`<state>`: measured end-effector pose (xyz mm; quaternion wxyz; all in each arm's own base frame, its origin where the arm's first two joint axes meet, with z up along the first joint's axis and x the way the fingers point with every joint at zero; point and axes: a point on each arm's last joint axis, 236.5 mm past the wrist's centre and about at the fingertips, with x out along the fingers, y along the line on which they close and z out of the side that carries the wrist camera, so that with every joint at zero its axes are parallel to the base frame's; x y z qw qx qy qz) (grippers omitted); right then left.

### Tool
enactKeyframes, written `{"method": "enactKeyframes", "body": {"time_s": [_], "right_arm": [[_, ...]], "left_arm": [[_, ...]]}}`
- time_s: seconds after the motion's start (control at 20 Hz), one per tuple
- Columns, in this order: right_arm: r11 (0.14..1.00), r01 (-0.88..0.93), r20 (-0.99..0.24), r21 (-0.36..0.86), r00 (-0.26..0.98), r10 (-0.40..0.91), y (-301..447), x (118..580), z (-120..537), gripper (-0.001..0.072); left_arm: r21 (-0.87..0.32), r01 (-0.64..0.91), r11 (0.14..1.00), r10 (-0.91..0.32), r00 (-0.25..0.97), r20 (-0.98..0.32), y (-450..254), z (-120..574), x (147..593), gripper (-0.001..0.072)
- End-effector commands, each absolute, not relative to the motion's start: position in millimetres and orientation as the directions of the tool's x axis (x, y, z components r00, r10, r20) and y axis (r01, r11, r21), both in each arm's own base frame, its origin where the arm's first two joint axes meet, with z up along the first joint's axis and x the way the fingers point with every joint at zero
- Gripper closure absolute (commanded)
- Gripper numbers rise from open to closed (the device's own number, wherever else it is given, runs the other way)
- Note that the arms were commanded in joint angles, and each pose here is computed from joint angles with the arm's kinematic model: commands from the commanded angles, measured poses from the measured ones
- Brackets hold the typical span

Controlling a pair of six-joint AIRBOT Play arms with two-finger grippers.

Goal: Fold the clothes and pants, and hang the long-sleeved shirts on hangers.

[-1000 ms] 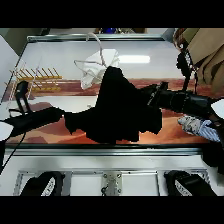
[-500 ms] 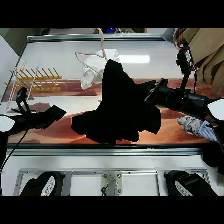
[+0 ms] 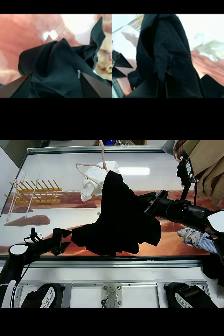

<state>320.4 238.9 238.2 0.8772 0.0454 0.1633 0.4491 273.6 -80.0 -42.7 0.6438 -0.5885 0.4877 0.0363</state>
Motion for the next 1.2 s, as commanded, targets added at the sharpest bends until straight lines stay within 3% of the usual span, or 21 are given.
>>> {"method": "enactKeyframes", "body": {"time_s": [0.0, 0.55, 0.6, 0.65, 0.8, 0.95, 1.15], "right_arm": [[0.591, -0.774, -0.245, 0.226, 0.542, 0.804, 239, 320, 239, 0.0689], [0.563, -0.792, -0.264, 0.234, 0.506, 0.821, 243, 311, 234, 0.0688], [0.555, -0.798, -0.27, 0.237, 0.494, 0.826, 245, 309, 233, 0.0689], [0.548, -0.802, -0.274, 0.24, 0.485, 0.83, 245, 307, 232, 0.0689], [0.536, -0.808, -0.281, 0.243, 0.47, 0.837, 247, 303, 230, 0.0689], [0.502, -0.827, -0.293, 0.252, 0.43, 0.854, 250, 289, 230, 0.0689], [0.456, -0.828, -0.4, 0.326, 0.316, 0.86, 248, 251, 212, 0.069]], "left_arm": [[-0.725, -0.648, 0.233, -0.537, 0.536, -0.652, -92, -55, 270, 0.0092], [-0.748, -0.592, 0.3, -0.445, 0.607, -0.658, -101, -57, 291, 0.0095], [-0.75, -0.592, 0.294, -0.432, 0.618, -0.657, -99, -57, 293, 0.0176], [-0.752, -0.591, 0.293, -0.424, 0.624, -0.656, -97, -56, 295, 0.0362], [-0.755, -0.577, 0.312, -0.402, 0.64, -0.655, -92, -56, 299, 0.0692], [-0.773, -0.529, 0.349, -0.385, 0.671, -0.633, -81, -36, 315, 0.0692], [-0.716, -0.436, 0.545, -0.347, 0.661, -0.666, -36, 12, 339, 0.0692]]}}
